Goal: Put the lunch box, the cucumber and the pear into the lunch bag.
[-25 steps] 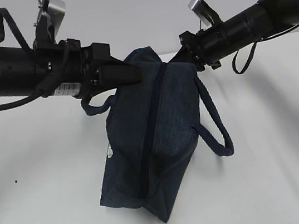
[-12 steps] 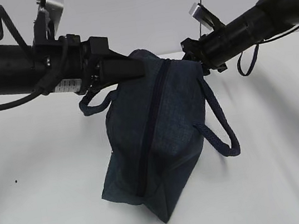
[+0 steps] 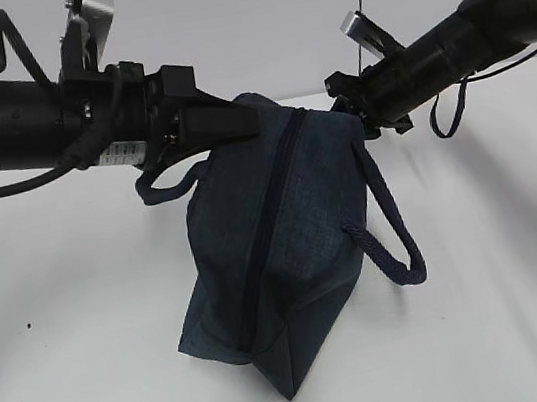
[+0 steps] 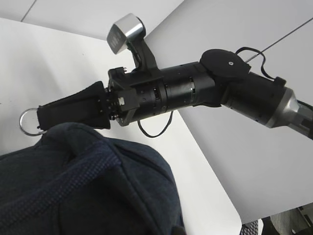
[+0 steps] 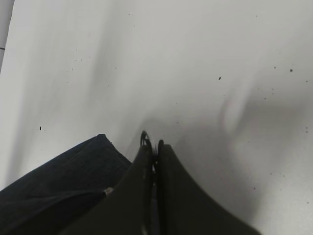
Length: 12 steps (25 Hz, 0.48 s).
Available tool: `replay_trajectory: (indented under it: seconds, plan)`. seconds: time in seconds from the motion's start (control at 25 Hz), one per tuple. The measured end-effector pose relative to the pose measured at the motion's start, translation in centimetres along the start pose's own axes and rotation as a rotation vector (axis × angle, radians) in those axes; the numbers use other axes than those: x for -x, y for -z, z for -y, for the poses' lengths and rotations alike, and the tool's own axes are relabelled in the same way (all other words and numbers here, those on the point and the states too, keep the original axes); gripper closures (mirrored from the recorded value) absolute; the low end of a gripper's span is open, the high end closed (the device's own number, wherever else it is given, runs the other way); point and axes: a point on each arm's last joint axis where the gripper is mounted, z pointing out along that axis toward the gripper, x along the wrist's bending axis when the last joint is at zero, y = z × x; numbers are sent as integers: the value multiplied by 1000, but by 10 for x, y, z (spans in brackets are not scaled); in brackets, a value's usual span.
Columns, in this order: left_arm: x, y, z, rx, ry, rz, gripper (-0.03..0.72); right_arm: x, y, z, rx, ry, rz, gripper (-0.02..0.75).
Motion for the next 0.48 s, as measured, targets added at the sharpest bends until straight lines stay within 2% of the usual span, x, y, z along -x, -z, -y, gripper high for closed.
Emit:
replay_trajectory:
  seconds: [0.16, 0.28, 0.48]
  plan:
    - [-1, 0, 0, 3, 0, -7, 703, 0, 0, 0, 2, 0, 2, 730]
    - [-2, 0, -1, 7, 0, -20, 703, 1, 1, -2, 12, 11, 17, 683]
    - [-7, 0, -3, 39, 12, -77, 703, 4, 7, -11, 33, 90, 69, 465]
